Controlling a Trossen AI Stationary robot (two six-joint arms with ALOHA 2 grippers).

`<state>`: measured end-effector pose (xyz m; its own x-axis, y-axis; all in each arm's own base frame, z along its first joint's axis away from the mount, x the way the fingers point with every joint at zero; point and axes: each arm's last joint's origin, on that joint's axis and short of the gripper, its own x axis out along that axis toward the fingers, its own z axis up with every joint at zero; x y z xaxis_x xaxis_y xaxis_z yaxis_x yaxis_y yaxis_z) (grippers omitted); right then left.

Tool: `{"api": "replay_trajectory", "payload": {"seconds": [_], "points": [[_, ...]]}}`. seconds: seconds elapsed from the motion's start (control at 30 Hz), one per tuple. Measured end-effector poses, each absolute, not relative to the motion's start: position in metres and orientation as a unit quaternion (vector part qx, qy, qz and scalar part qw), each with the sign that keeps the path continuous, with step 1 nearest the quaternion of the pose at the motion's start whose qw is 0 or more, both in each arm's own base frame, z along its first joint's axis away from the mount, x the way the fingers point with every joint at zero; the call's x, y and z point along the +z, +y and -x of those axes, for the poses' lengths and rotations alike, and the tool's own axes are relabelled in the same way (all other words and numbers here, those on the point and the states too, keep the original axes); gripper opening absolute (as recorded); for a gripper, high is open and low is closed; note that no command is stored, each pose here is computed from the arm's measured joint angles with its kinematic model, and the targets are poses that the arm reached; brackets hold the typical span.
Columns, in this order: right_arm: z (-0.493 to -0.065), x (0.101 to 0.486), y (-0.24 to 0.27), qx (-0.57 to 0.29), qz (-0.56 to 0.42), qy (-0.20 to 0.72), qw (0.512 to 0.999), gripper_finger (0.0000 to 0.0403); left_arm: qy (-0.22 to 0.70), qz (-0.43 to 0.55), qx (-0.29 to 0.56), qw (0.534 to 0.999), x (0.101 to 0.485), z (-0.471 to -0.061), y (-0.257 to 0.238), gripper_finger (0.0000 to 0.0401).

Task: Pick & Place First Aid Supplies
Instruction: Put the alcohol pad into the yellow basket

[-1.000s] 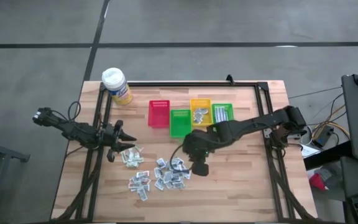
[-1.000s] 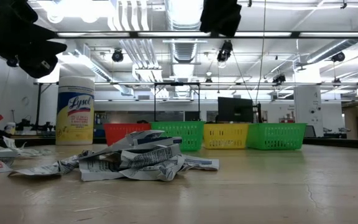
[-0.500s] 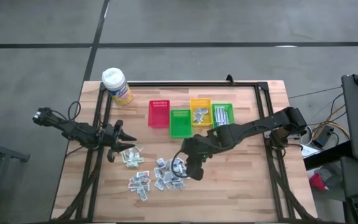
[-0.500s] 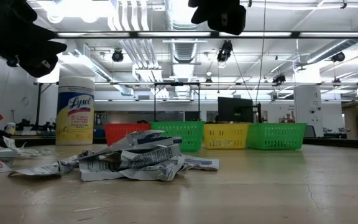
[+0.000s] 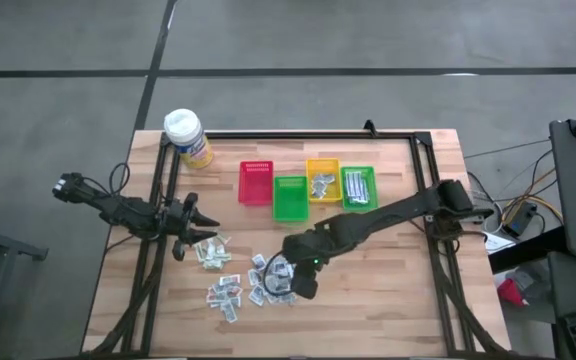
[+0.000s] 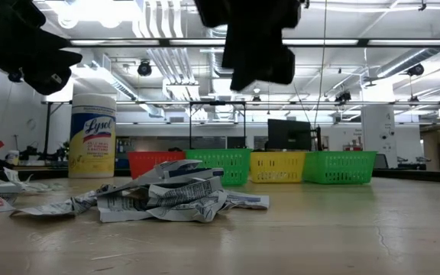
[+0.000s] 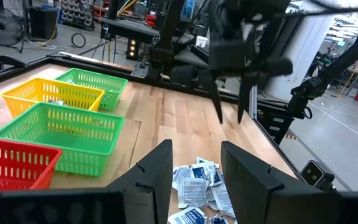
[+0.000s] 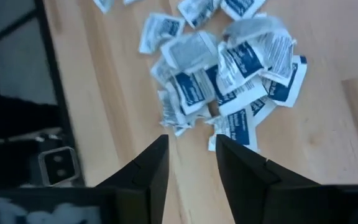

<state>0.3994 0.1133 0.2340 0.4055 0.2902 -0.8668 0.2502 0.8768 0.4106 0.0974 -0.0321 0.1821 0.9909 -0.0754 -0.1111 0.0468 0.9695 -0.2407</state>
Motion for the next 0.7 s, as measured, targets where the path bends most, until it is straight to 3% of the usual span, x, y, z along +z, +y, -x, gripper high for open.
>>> {"api": "replay_trajectory", "payload": {"seconds": [0.27,0.7], "points": [[-0.408,0.203,0.113,0.017,-0.238,0.580,0.779,0.0151,0.063,0.121,-0.050,0.989,0.182,-0.097,-0.033,0.0131],[-0.409,0.185,0.093,-0.002,-0.239,0.593,0.769,0.0158,0.064,0.121,-0.058,0.989,0.182,-0.097,-0.034,0.0131]]}}
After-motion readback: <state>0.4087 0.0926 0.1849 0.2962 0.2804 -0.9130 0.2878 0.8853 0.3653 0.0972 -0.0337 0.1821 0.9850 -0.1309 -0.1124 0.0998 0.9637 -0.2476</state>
